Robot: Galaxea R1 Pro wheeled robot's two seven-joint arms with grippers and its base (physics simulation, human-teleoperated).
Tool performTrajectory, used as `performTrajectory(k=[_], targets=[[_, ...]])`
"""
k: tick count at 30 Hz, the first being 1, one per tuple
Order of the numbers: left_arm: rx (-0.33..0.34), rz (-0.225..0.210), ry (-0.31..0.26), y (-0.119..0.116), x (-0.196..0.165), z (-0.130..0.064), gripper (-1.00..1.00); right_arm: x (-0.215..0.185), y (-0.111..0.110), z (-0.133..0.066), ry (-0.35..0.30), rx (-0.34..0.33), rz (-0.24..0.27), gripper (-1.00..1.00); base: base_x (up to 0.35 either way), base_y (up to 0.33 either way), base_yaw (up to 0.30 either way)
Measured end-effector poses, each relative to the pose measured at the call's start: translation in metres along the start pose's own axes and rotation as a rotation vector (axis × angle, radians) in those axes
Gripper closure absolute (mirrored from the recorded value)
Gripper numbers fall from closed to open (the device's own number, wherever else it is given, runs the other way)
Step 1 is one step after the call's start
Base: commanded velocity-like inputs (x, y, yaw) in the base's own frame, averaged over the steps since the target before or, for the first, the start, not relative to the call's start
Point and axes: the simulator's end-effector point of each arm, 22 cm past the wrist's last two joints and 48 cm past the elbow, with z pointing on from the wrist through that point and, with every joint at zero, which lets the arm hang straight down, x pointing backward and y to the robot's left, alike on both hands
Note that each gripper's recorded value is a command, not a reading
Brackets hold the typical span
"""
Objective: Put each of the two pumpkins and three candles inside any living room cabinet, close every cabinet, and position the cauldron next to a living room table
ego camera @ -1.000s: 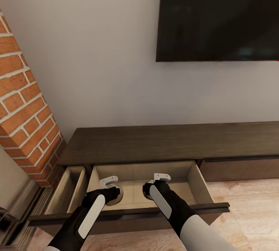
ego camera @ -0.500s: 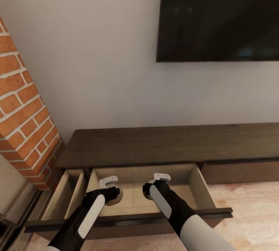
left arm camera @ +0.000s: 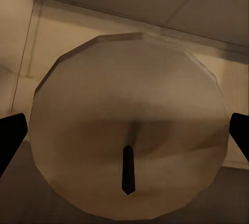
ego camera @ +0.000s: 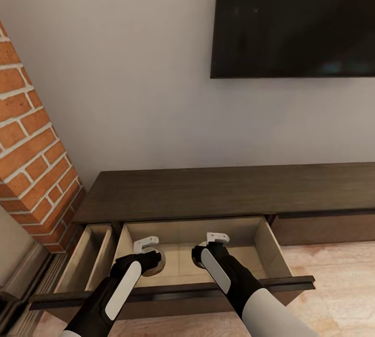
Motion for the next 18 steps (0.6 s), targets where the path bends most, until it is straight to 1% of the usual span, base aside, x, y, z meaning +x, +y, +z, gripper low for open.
performTrajectory(k=[9, 13, 18], targets=[[-0.003, -0.004, 0.002, 0.006, 0.015, 0.017, 1.00, 0.012, -0.001, 0.016, 0.000, 0.000, 0.000, 1.00, 0.000, 0.000, 0.000], [-0.004, -0.002, 0.001, 0.006, 0.015, 0.017, 1.00, 0.012, -0.001, 0.016, -0.001, 0.000, 0.000, 1.00, 0.007, 0.000, 0.000], [-0.005, -0.001, 0.004, 0.006, 0.016, 0.017, 1.00, 0.012, -0.001, 0.016, -0.001, 0.000, 0.000, 1.00, 0.235, 0.000, 0.000]])
